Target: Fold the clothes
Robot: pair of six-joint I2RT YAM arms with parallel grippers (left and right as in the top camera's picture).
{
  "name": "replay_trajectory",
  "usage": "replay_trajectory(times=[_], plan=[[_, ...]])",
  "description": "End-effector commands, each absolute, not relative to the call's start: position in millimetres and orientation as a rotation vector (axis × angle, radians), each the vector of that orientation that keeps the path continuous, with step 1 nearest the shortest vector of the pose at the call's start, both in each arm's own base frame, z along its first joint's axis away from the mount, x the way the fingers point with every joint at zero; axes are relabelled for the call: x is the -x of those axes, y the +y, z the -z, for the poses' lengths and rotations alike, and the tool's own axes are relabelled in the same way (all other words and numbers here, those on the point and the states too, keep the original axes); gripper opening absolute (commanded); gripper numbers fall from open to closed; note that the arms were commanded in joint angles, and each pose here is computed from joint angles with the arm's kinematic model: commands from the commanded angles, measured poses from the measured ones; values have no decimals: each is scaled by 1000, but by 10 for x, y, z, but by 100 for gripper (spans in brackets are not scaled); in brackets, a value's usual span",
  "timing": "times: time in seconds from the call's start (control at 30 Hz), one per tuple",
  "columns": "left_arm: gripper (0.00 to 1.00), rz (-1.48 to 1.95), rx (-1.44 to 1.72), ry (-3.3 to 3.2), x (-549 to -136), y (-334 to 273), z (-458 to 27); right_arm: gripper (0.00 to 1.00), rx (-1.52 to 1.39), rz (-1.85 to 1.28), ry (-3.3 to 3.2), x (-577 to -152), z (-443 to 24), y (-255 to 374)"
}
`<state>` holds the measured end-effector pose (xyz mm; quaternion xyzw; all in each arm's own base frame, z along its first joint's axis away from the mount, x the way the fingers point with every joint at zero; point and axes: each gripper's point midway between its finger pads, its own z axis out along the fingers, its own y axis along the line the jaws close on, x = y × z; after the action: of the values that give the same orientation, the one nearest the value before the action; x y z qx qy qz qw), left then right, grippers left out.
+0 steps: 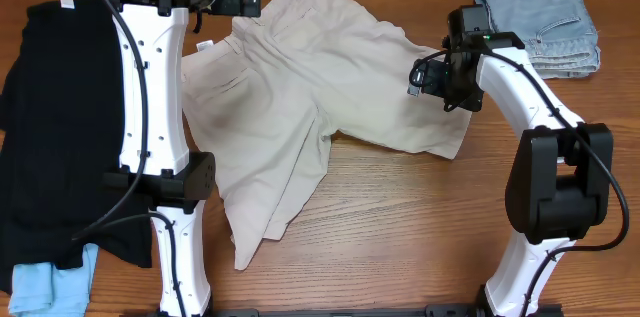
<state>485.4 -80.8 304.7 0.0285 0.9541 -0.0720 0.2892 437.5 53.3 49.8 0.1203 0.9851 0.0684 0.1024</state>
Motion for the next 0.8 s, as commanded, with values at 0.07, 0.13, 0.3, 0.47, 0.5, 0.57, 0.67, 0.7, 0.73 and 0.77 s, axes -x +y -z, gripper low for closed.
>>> replay_trajectory(times=[0.07, 0.13, 0.3, 0.47, 0.5, 0.57, 0.67, 0.7, 0.73, 0.77], plan=[[100, 200, -78, 2541, -4859, -846, -3057, 100, -344, -212, 2870, -4444, -627, 532], [100, 201, -79, 2540, -4860, -855, -3058, 100, -344, -212, 2870, -4444, -627, 532], [100, 202, -80, 2523, -4893, -860, -3082, 100, -343, -212, 2870, -4444, -627, 534], [100, 202, -81, 2524, -4891, -859, -3081, 100, -344, -212, 2870, -4444, -627, 532], [100, 202, -81, 2525, -4889, -859, -3079, 100, -344, -212, 2870, -4444, -627, 532], [100, 202, -81, 2525, -4889, -859, -3079, 100, -343, -212, 2870, -4444, -627, 534], [100, 202, -81, 2525, -4889, -859, -3079, 100, -343, -213, 2870, -4445, -627, 534], [100, 202, -81, 2525, -4889, -859, -3079, 100, -344, -209, 2870, -4445, -627, 529], [100, 201, -81, 2525, -4889, -858, -3079, 100, -344, -207, 2870, -4445, -627, 527], [100, 201, -81, 2524, -4890, -859, -3080, 100, -344, -207, 2870, -4445, -627, 527]])
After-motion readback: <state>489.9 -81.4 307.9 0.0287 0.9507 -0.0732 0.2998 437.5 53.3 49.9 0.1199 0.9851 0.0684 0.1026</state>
